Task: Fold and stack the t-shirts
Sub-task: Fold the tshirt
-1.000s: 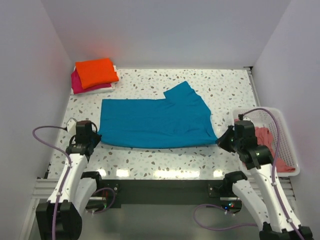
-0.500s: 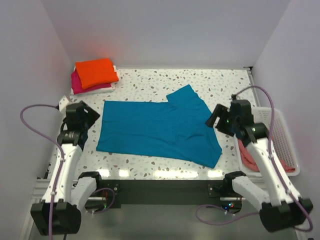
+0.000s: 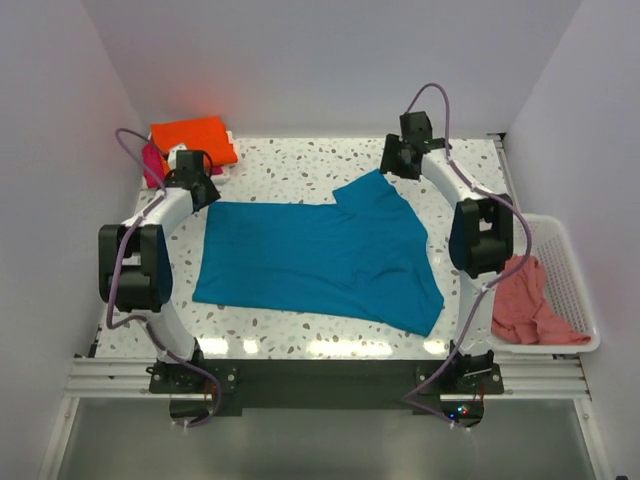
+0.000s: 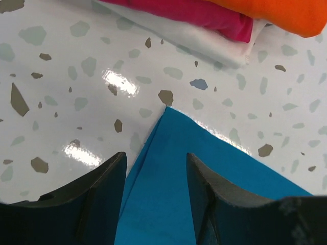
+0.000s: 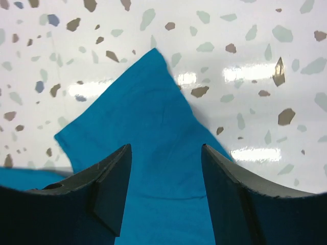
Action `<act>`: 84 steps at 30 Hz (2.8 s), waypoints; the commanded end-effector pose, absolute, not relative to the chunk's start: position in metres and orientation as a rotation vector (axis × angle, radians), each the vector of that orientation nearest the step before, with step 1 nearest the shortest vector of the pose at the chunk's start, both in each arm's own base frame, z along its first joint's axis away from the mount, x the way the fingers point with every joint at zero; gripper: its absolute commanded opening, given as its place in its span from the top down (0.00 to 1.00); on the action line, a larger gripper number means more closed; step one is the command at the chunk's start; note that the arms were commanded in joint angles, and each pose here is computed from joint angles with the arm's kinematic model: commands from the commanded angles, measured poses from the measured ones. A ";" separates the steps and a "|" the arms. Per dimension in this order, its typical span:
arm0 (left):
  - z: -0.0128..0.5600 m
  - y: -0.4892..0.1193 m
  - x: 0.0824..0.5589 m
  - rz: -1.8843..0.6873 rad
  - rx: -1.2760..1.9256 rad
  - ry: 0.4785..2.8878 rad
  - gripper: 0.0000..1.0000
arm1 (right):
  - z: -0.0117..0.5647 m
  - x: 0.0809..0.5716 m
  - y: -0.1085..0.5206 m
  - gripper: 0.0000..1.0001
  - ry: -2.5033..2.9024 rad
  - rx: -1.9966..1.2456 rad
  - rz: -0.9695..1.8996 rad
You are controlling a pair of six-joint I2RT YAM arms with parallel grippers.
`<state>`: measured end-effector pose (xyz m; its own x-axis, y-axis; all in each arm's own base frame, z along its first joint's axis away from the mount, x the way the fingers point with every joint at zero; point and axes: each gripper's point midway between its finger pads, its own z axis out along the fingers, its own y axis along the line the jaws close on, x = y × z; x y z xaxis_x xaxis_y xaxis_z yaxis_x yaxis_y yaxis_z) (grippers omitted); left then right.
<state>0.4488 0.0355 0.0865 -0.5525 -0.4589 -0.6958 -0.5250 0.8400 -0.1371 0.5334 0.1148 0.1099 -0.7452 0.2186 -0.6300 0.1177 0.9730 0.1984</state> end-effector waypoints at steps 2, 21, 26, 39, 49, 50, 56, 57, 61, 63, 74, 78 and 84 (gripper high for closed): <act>0.095 0.037 0.482 0.186 -0.643 2.191 0.46 | 0.118 0.565 0.101 0.40 2.362 0.135 0.059; 0.046 0.032 0.500 0.258 -0.588 2.274 0.57 | 0.046 0.594 0.114 0.40 2.446 0.035 -0.039; 0.036 0.035 0.501 0.283 -0.581 2.292 0.61 | 0.036 0.584 0.122 0.42 2.474 0.012 -0.059; 0.036 0.030 0.516 0.240 -0.548 2.266 0.73 | 0.042 0.586 0.119 1.00 2.451 0.039 -0.092; 0.066 0.027 0.549 0.167 -0.532 2.103 0.82 | 0.093 0.615 0.111 1.00 2.297 0.098 -0.091; 0.070 0.028 0.550 0.164 -0.536 2.088 0.83 | 0.096 0.617 0.109 1.00 2.287 0.105 -0.092; 0.078 0.028 0.566 0.101 -0.546 2.034 0.90 | 0.126 0.629 0.104 1.00 2.216 0.129 -0.079; 0.083 0.028 0.571 0.092 -0.546 2.022 0.91 | 0.132 0.631 0.102 1.00 2.203 0.137 -0.075; 0.078 0.028 0.574 0.084 -0.543 2.049 0.91 | 0.142 0.633 0.098 1.00 2.184 0.139 -0.075; 0.075 0.030 0.572 0.097 -0.575 2.058 0.83 | 0.142 0.632 0.096 1.00 2.189 0.136 -0.078; 0.040 0.032 0.530 0.254 -0.717 2.179 0.54 | 0.119 0.625 0.096 1.00 2.231 0.146 -0.073; 0.034 0.031 0.524 0.271 -0.722 2.198 0.53 | 0.112 0.623 0.097 1.00 2.243 0.146 -0.068; 0.032 0.028 0.519 0.278 -0.714 2.215 0.53 | 0.105 0.620 0.096 1.00 2.254 0.152 -0.065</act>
<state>0.5211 0.0258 0.0308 -0.5531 -0.4005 -0.7305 -0.5508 0.8337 -0.0400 0.6085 0.1015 0.0531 -0.7180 0.0539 -0.6939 0.1064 0.9938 -0.0330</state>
